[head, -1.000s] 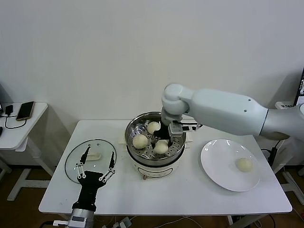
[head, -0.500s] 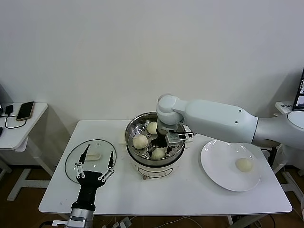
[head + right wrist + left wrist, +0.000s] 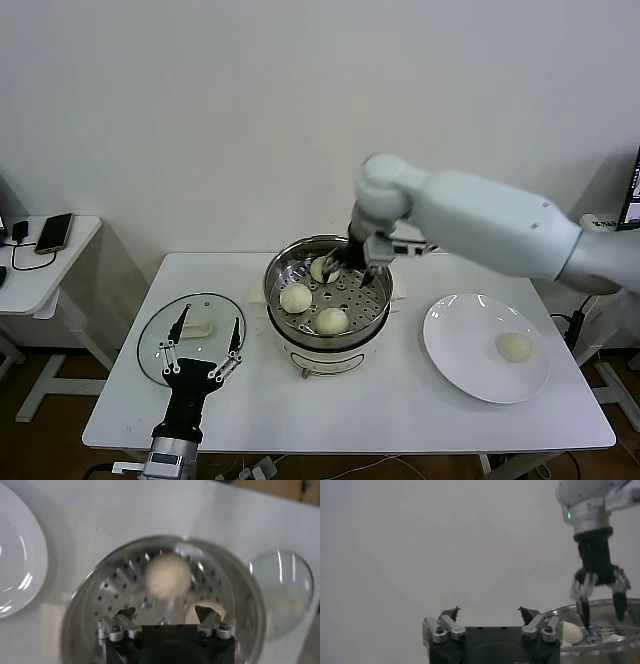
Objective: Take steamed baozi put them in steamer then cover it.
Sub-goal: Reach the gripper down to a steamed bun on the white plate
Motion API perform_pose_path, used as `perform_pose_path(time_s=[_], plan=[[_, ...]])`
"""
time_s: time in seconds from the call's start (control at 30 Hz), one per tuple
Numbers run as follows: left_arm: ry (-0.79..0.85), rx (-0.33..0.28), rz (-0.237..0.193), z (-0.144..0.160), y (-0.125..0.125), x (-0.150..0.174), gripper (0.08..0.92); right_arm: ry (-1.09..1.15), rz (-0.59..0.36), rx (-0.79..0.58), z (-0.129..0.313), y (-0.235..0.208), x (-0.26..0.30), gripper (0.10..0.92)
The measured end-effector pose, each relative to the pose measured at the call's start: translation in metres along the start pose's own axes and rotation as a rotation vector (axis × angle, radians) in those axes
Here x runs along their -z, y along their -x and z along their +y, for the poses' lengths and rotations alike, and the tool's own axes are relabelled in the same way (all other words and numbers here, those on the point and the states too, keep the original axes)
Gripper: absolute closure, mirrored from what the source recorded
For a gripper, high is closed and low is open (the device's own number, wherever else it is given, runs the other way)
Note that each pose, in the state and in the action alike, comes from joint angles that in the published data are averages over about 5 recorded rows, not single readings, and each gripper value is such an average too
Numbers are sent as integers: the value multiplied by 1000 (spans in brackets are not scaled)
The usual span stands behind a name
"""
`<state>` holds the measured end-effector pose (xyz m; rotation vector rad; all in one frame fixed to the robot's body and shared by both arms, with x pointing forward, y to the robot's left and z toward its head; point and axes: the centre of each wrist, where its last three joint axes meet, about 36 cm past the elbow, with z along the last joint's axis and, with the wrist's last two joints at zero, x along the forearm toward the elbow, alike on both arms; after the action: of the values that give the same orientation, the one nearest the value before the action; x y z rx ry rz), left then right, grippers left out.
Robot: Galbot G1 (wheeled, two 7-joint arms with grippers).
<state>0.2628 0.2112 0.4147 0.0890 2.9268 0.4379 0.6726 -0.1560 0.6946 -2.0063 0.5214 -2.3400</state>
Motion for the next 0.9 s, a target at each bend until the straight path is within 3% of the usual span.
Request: perform_pose_path(time_s=[0.23, 0.47, 0.67, 0.9], plan=[[-1, -7, -4, -2, 1, 2, 177, 536, 20, -4, 105, -32, -58, 200], [0, -10, -6, -1, 1, 2, 177, 969, 24, 42, 228, -31, -84, 200], [-1, -7, -6, -1, 0, 3, 177, 1167, 20, 95, 304, -6, -79, 200], [0, -3, -3, -1, -2, 3, 177, 1280, 16, 158, 360, 41, -62, 200]])
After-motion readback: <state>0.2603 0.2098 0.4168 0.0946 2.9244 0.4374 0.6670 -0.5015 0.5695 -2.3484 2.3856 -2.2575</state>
